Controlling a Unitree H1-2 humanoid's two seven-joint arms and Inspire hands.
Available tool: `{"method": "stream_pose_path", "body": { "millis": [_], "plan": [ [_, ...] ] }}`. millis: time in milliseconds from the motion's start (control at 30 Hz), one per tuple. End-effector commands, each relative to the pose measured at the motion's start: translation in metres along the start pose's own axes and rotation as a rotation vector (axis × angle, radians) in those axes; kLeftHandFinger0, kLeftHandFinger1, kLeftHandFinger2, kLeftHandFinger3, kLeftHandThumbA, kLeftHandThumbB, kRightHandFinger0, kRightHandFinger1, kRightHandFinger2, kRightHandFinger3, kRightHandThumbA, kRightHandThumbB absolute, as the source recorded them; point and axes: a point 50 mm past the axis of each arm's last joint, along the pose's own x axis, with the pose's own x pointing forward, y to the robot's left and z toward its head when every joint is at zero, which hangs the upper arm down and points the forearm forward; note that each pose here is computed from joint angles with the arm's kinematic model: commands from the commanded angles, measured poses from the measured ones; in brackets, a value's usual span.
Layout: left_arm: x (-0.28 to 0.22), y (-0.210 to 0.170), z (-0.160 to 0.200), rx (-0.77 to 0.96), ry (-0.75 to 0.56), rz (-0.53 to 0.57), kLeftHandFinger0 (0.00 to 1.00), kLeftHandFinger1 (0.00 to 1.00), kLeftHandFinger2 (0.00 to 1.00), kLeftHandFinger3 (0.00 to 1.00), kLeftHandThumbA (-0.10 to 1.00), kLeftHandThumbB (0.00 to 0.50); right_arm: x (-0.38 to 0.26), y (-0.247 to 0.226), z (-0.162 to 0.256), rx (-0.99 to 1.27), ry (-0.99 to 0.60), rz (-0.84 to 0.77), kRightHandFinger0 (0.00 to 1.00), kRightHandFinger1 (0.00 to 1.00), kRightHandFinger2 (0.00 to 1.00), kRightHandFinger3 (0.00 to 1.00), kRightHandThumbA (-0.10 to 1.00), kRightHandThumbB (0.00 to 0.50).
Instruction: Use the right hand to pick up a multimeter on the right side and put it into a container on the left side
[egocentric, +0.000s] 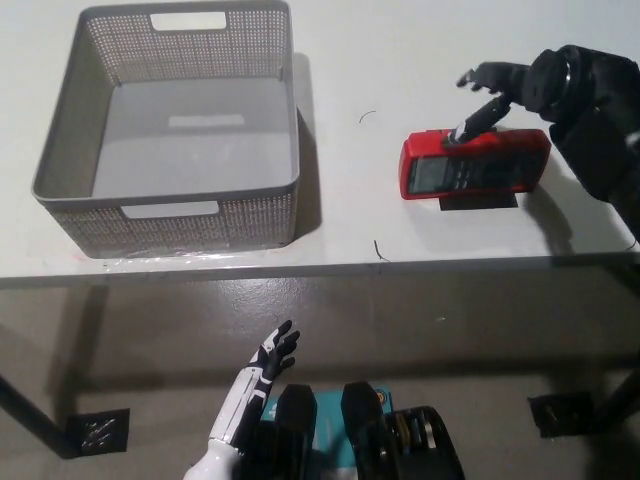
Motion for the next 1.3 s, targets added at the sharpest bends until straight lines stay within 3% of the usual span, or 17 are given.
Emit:
{"method": "stream_pose_path", "body": {
  "millis": [0,200,500,833,1267],
  "plan": [
    [0.008,0.001,0.021,-0.005,-0.141,-0.006,1.0,1.0,1.0,1.0,1.0,0.444,-0.039,-0.078,0.043,-0.107,0.012,-0.044,1.0,1.0,1.0,1.0,0.73,0.5],
    [0.006,0.0,0.021,-0.005,-0.14,-0.012,1.0,1.0,1.0,1.0,1.0,0.44,-0.036,-0.074,0.04,-0.095,0.018,-0.002,1.0,1.0,1.0,1.0,0.66,0.5],
    [0.009,0.001,0.022,-0.001,-0.145,-0.018,1.0,1.0,1.0,1.0,1.0,0.438,-0.026,-0.058,0.028,-0.167,0.037,0.055,1.0,1.0,1.0,1.0,0.7,0.5],
    [0.013,0.002,0.023,0.005,-0.147,-0.027,1.0,1.0,1.0,1.0,1.0,0.448,-0.027,-0.058,0.025,-0.104,-0.003,0.102,1.0,1.0,1.0,1.0,0.66,0.5],
    [0.012,0.003,0.022,0.003,-0.144,-0.043,1.0,1.0,1.0,1.0,1.0,0.445,-0.032,-0.051,0.037,-0.177,-0.152,0.226,1.0,1.0,1.0,1.0,0.71,0.5]
  ]
}}
